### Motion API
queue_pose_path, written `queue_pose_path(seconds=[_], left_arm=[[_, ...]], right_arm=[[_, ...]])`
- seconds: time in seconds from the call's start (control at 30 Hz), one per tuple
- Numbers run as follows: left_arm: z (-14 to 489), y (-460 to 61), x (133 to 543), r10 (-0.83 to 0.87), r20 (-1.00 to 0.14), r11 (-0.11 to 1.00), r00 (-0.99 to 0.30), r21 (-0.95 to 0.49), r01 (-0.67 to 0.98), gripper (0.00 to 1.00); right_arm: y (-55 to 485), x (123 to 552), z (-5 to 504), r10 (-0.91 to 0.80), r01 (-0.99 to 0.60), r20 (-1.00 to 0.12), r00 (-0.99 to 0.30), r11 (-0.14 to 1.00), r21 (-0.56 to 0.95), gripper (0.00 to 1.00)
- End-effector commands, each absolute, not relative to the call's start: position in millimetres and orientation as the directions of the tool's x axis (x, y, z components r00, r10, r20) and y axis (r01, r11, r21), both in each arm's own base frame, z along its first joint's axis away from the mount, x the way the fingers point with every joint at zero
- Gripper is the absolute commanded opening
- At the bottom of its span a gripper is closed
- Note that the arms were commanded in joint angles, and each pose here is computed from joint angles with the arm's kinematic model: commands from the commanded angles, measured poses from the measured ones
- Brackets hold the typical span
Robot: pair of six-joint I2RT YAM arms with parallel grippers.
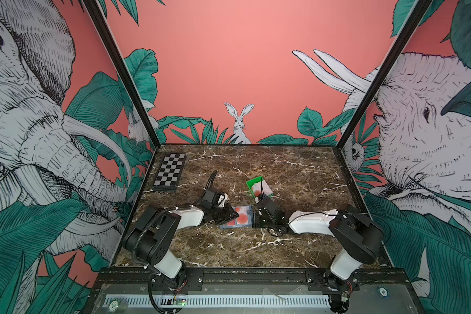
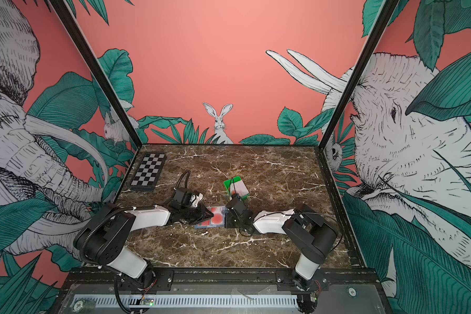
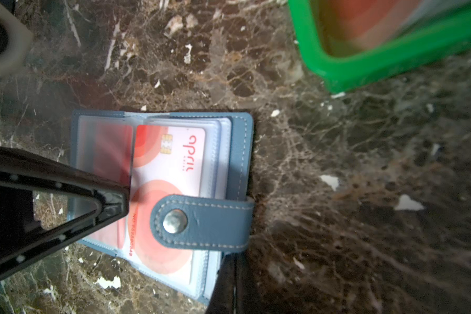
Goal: Insert credit cards into a card holder
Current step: Insert the credit card into the card slot.
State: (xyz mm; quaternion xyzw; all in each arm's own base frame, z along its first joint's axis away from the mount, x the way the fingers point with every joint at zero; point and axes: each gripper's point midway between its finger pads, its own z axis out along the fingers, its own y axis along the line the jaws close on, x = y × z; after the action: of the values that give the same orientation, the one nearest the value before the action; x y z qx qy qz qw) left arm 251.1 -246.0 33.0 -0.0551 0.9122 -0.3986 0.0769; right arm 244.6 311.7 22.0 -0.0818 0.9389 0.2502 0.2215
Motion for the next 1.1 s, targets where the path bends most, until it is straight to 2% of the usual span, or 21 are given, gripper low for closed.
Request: queue_pose_path(seconds=[0.0, 0.33, 0.7, 1.07], left_arm=[[41.1, -253.1, 256.8, -0.152, -0.115, 0.660, -0.982, -0.751, -0.014, 0.19], [43.9, -256.5, 257.9, -0.141, -0.121, 0.655, -0.983, -0.755, -0.001, 0.17], [34.4, -236.9, 249.8, -0.125, -0.138, 0.745, -0.983, -0.667, -0.001, 0.12], [31.7, -241.5, 247.4, -0.111, -0.133, 0.745, -0.985, -0.667, 0.006, 0.10]], right_arm=[[311.0, 230.6, 3.2, -0.088, -0.267, -0.405, -0.910, 0.872, 0.410, 0.05], [311.3, 231.0, 3.5, -0.090, -0.269, -0.405, -0.910, 0.872, 0.409, 0.05], [309.3, 234.4, 18.8, -0.083, -0.277, -0.436, -0.896, 0.872, 0.403, 0.08], [316.0, 237.0, 36.4, -0.069, -0.298, -0.468, -0.881, 0.848, 0.437, 0.09]])
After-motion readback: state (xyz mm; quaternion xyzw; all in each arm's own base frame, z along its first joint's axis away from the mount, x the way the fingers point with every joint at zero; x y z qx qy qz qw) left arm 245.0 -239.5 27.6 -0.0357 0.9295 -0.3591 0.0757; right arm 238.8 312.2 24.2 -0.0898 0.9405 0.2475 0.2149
